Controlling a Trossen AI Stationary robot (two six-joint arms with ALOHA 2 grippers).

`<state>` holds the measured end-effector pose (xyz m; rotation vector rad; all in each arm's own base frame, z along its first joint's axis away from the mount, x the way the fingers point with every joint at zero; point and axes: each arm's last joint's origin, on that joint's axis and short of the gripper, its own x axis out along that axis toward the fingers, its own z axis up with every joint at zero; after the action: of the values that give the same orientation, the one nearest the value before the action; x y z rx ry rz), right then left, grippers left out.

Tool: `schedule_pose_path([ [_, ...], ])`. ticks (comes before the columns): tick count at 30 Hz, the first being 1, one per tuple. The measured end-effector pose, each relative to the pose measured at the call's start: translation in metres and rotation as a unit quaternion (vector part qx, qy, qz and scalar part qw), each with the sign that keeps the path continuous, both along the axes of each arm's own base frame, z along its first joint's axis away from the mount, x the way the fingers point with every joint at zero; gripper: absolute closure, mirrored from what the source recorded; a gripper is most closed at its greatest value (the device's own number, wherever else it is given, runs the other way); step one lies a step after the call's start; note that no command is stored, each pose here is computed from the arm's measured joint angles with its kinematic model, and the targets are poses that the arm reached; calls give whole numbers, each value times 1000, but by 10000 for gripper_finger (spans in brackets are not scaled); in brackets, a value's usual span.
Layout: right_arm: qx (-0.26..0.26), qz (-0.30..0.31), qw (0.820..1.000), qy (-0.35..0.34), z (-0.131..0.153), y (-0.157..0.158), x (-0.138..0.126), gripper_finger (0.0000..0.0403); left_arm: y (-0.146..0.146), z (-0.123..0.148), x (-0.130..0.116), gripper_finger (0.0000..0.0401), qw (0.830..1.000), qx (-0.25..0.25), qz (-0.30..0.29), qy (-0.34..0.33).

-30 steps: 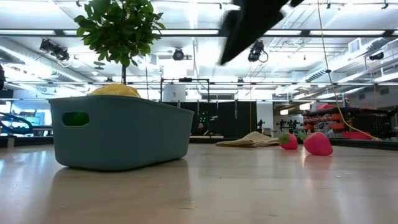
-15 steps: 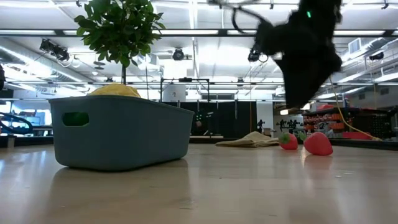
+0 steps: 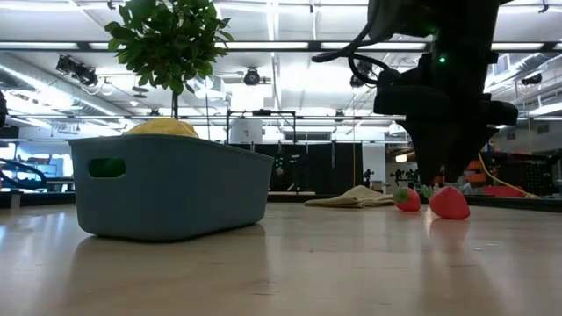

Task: Pick and placing Produce into tupperware
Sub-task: Put the bottom red strawberry into the blue bin

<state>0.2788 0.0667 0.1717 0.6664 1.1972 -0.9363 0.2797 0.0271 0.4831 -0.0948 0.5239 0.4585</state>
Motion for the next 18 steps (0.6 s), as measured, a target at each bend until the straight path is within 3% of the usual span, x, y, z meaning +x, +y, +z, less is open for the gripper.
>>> schedule_pose_path([
  [18,-5,-12,1000,16,0,-1,-4,165,0,0,0,257,1000,0,0,0],
])
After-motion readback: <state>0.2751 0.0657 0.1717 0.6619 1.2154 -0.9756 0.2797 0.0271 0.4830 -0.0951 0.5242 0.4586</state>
